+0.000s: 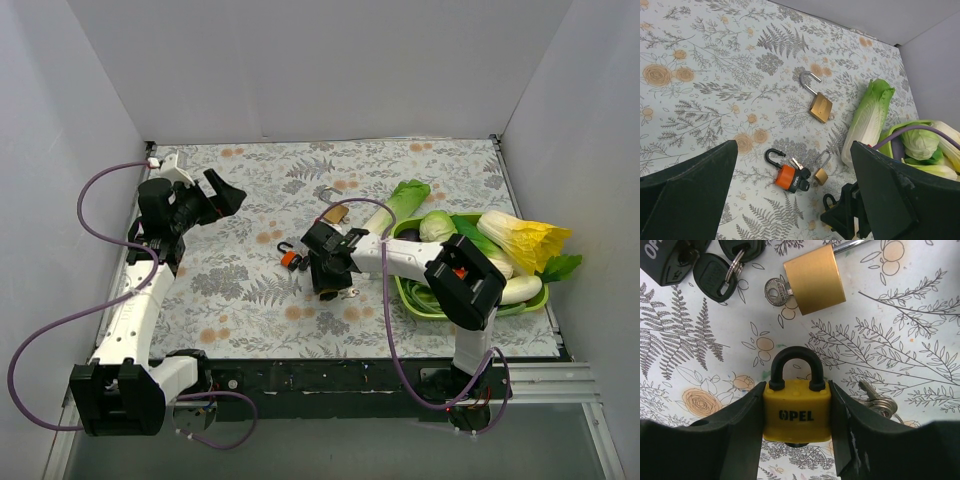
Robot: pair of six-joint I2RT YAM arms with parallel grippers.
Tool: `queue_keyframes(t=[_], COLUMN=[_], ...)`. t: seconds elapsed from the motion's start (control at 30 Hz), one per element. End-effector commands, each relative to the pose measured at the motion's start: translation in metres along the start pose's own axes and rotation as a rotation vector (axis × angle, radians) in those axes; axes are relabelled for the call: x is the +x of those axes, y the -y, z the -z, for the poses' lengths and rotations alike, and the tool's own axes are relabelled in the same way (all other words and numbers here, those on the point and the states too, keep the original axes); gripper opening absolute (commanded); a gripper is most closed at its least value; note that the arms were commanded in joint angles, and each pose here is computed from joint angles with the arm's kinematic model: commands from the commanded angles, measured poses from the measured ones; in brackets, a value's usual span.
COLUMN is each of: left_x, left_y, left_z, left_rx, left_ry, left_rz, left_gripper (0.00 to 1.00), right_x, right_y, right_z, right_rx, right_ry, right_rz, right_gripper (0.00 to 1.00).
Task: Lock with the key
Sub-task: Place the lock at the center of the board, then pick up the lock from the center of the board.
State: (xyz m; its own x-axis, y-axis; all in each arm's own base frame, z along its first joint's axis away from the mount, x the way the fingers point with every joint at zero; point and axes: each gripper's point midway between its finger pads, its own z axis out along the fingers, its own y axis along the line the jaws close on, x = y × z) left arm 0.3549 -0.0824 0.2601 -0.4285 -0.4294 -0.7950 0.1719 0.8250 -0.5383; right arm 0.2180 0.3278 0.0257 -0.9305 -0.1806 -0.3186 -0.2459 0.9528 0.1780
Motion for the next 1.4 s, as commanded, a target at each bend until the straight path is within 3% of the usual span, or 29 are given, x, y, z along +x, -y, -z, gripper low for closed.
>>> queue_keyframes(t=[0.0, 0.07, 0.3, 0.53, 0.73, 1.03, 1.1, 1.23, 1.27, 1.37], left_x=[0.006, 0.009, 0.022, 0.025, 0.044, 0.072, 0.079, 0.087, 0.094, 0.125], left_y=[-0.005, -0.006, -0.007, 0.004, 0.001, -0.001, -0.003, -0.004, 0.002, 0.000], left_z=[-0.003, -0.004, -0.010, -0.008, -0.008, -0.006, -0.010, -0.024, -0.029, -0.040], left_rx=[-0.006, -0.010, 0.011, 0.070, 0.172, 0.576, 0.677, 0.861, 0.936, 1.005], left_ry=[-0.015, -0.037, -0.122, -0.156, -0.274, -0.472, -0.534, -0.528, -0.505, -0.594], left_rz=[-0.028, -0.025, -0.026, -0.030, -0.265, -0.726, -0.764, -0.913, -1.006, -1.109], left_gripper=[0.98, 0.98, 0.98, 0.98, 0.98, 0.98, 0.98, 0.98, 0.98, 0.98], right_x=[-0.003, -0.001, 0.002, 0.006, -0.020, -0.092, -0.096, -0.110, -0.113, -0.119], right_y=[0.005, 0.004, 0.005, 0.012, -0.003, -0.012, -0.024, -0.022, -0.018, 0.000], right_z=[-0.009, -0.012, -0.014, -0.010, 0.014, 0.085, 0.104, 0.139, 0.143, 0.153], right_rx=[0.034, 0.027, 0.027, 0.042, -0.021, -0.182, -0.288, -0.317, -0.305, -0.321], right_ry=[0.019, 0.010, 0.008, 0.006, 0.086, 0.343, 0.373, 0.481, 0.495, 0.496], right_rz=[-0.023, -0.034, -0.047, -0.049, -0.022, 0.165, 0.227, 0.363, 0.394, 0.403], right_gripper=[0.25, 0.29, 0.64, 0.68, 0.71, 0.82, 0.88, 0.93, 0.96, 0.98])
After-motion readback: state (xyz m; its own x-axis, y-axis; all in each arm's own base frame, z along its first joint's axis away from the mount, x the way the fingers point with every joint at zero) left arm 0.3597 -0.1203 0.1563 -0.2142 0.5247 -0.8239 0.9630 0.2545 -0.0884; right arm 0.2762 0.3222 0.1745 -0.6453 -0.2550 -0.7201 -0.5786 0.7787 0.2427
